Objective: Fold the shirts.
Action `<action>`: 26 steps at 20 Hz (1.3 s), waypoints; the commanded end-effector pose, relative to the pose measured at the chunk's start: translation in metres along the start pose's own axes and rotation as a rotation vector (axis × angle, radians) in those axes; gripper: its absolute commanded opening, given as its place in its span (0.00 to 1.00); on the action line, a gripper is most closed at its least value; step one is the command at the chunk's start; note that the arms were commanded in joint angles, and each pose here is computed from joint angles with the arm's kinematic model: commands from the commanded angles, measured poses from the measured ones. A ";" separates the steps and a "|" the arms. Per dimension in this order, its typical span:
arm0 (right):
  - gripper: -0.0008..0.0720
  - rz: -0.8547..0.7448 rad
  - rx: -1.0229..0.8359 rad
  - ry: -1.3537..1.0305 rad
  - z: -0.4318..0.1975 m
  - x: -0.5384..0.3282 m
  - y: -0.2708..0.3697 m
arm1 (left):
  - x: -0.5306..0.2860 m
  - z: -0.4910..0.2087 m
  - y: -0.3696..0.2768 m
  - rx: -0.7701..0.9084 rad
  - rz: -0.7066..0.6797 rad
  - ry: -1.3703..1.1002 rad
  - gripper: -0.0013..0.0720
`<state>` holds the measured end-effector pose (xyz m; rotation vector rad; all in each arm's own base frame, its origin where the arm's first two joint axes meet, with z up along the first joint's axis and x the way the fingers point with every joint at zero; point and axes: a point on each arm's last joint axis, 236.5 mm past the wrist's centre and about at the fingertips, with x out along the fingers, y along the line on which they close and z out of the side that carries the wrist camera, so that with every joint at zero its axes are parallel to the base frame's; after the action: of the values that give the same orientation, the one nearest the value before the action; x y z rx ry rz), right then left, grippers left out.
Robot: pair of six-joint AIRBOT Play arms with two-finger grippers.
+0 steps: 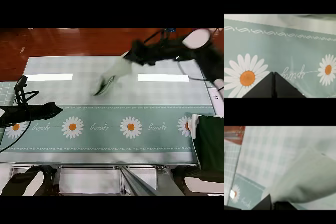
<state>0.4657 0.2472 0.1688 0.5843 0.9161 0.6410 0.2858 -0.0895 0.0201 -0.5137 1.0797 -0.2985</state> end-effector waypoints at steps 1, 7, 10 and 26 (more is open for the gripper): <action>0.04 -0.103 0.005 -0.048 0.043 -0.070 -0.017 | 0.000 0.000 0.000 0.000 0.001 0.001 0.05; 0.04 -0.268 0.124 -0.140 0.065 -0.187 -0.079 | 0.000 0.002 0.001 -0.001 0.002 -0.007 0.05; 0.04 -0.392 0.190 -0.204 0.059 -0.253 -0.111 | 0.000 0.004 0.001 -0.001 0.004 -0.016 0.05; 0.04 -0.919 0.647 -0.299 -0.094 -0.449 -0.166 | -0.003 0.041 0.001 0.008 0.003 -0.175 0.05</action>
<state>0.2655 -0.1520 0.2534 0.6774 0.9675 -0.4292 0.3170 -0.0783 0.0350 -0.5300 0.9320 -0.2499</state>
